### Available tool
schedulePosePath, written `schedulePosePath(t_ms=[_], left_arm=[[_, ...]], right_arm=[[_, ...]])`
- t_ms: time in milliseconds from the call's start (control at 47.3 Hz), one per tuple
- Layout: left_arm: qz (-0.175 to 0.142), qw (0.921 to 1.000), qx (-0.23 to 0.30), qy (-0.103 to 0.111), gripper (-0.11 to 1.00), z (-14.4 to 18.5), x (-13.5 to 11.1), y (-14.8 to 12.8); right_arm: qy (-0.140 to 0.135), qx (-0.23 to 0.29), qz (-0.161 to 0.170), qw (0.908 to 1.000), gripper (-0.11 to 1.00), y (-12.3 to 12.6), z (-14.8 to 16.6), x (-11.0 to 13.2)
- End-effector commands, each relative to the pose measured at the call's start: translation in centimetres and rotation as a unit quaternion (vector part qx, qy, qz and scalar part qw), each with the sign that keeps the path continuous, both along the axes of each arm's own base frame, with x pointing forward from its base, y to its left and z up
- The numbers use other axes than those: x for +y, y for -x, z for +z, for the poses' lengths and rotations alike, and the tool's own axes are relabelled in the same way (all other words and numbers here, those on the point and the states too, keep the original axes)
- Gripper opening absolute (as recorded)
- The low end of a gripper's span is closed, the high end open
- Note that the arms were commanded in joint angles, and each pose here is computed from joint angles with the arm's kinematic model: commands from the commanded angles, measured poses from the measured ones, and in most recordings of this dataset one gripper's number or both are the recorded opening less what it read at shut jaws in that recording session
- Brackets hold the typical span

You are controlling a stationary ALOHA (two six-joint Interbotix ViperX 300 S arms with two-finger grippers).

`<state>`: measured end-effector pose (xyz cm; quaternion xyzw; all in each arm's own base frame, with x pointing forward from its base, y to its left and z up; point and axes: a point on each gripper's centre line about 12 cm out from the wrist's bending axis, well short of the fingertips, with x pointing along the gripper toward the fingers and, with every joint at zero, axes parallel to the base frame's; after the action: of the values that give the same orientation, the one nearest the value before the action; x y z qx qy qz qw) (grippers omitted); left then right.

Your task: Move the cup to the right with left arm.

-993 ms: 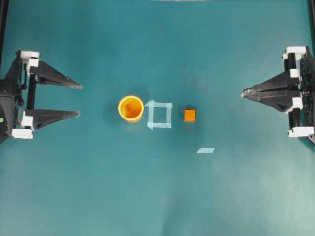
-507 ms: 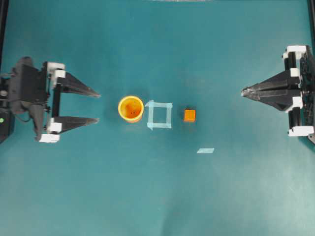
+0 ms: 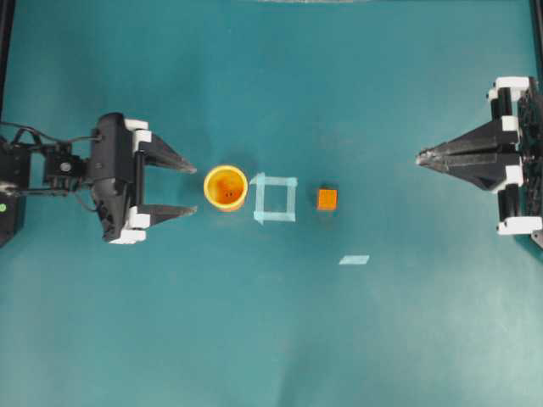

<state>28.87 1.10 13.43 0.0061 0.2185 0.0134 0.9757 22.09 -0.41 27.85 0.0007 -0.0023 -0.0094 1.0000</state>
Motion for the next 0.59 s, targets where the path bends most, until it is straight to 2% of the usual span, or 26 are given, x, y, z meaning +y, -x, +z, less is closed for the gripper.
schedulePosePath(t_ms=[0, 571], left_arm=[[0.000, 1.0000, -0.007, -0.001, 0.74, 0.2, 0.1, -1.1], [0.018, 0.9996, 0.023, 0.001, 0.75, -1.7, 1.3, -2.9]], right_arm=[[0.000, -0.015, -0.001, 0.9999, -0.01, -0.2, 1.0, -0.1], [0.006, -0.026, -0.001, 0.9996, -0.01, -0.2, 1.9, 0.0]])
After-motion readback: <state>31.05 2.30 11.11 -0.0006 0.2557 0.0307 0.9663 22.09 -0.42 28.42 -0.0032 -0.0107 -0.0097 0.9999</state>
